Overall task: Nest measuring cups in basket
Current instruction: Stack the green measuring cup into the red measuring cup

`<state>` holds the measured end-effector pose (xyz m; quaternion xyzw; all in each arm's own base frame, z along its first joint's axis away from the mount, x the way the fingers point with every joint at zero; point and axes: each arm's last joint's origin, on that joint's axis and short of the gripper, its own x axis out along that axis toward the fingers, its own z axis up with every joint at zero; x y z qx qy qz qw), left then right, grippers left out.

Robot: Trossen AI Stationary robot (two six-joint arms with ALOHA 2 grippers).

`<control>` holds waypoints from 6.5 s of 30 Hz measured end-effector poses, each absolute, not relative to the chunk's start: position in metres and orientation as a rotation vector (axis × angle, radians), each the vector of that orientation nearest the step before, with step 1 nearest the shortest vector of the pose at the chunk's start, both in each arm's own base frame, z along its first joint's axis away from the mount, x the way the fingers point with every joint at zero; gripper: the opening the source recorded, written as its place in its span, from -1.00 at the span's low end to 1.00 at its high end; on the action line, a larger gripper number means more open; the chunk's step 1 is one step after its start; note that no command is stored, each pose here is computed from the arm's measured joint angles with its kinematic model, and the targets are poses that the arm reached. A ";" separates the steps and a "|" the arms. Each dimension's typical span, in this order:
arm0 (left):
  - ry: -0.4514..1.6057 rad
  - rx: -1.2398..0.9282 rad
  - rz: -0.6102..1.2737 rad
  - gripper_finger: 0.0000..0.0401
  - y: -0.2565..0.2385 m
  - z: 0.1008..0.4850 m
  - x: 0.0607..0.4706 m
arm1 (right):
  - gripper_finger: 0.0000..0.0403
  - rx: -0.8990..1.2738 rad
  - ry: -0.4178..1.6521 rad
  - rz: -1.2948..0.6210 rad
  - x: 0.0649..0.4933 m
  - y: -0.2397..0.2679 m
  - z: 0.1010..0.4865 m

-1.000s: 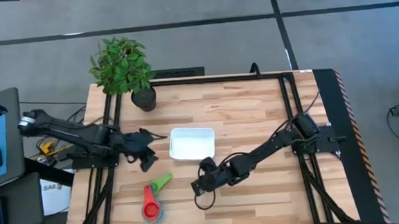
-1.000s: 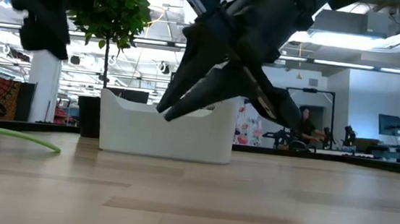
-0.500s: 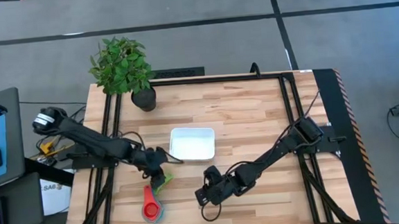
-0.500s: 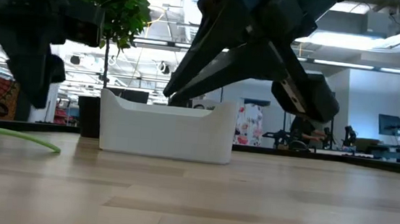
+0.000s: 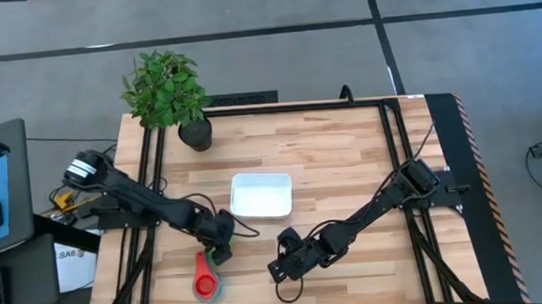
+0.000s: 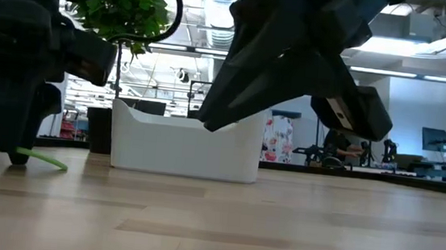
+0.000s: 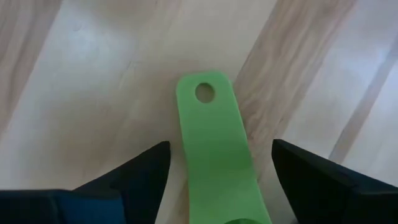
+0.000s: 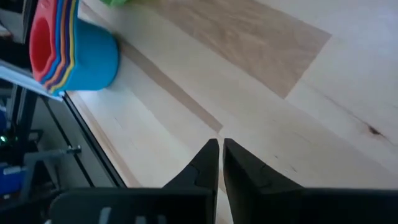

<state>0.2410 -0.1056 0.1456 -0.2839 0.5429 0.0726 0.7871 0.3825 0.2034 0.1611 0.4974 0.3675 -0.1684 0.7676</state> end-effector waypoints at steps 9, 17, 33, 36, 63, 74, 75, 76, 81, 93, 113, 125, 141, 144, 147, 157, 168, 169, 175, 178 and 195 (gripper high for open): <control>1.267 -0.515 0.382 0.21 -0.105 0.146 0.250 | -0.77 1.032 0.838 -0.320 0.380 0.207 0.161; 1.202 -0.564 0.486 -0.22 -0.096 0.152 0.257 | -0.77 0.976 0.894 -0.310 0.376 0.208 0.158; 1.220 -0.693 0.547 -0.27 -0.079 0.171 0.265 | -0.77 0.841 0.895 -0.278 0.366 0.194 0.191; 1.202 -0.683 0.558 -0.30 -0.079 0.193 0.266 | -0.77 0.824 0.872 -0.274 0.364 0.191 0.199; 0.395 -0.837 0.771 -0.31 -0.071 0.327 0.253 | 0.33 0.781 0.357 -0.304 0.403 0.141 0.242; 0.258 -0.945 0.744 -0.31 -0.074 0.337 0.258 | 0.34 0.811 0.291 -0.365 0.410 0.123 0.245; 0.252 -0.952 0.744 -0.31 -0.073 0.337 0.257 | 0.34 0.816 0.289 -0.367 0.410 0.122 0.245; 0.242 -0.960 0.748 -0.31 -0.073 0.338 0.256 | 0.34 0.818 0.288 -0.368 0.410 0.122 0.245; 0.204 -0.967 0.755 -0.31 -0.071 0.343 0.253 | 0.27 0.813 0.266 -0.392 0.410 0.122 0.245; 0.195 -0.973 0.747 -0.32 -0.070 0.345 0.251 | -0.35 0.839 0.234 -0.365 0.412 0.123 0.249; 0.226 -0.968 0.725 -0.29 -0.071 0.345 0.251 | -0.95 0.839 0.241 -0.332 0.412 0.126 0.250; 0.251 -0.852 0.561 0.07 -0.061 0.378 0.212 | -0.96 1.010 0.320 -0.001 0.414 0.139 0.260; 0.095 -0.707 0.398 0.05 -0.108 0.403 0.155 | -0.94 1.097 -0.020 0.329 0.416 0.142 0.303; 0.063 -0.690 0.425 -0.01 -0.112 0.403 0.158 | -0.94 1.084 -0.012 0.340 0.416 0.141 0.303; 0.046 -0.707 0.430 -0.09 -0.113 0.403 0.162 | -0.94 1.057 -0.005 0.348 0.416 0.142 0.303; 0.039 -0.928 0.317 -0.20 -0.112 0.411 0.172 | -0.95 0.958 -0.008 0.362 0.416 0.142 0.302; 0.000 -0.995 0.302 -0.87 -0.113 0.415 0.175 | -0.94 0.938 -0.006 0.370 0.414 0.146 0.302; -0.002 -1.001 0.297 -0.93 -0.113 0.416 0.175 | -0.93 0.937 -0.003 0.369 0.414 0.146 0.302; 0.039 -0.995 0.284 -0.98 -0.117 0.411 0.176 | -0.76 0.998 0.056 0.372 0.415 0.146 0.298; 0.060 -0.992 0.305 -0.99 -0.122 0.406 0.171 | -0.59 1.022 0.100 0.347 0.416 0.146 0.293; 0.182 -1.345 0.347 -1.00 -0.172 0.280 0.121 | -0.10 1.113 0.244 0.285 0.409 0.163 0.282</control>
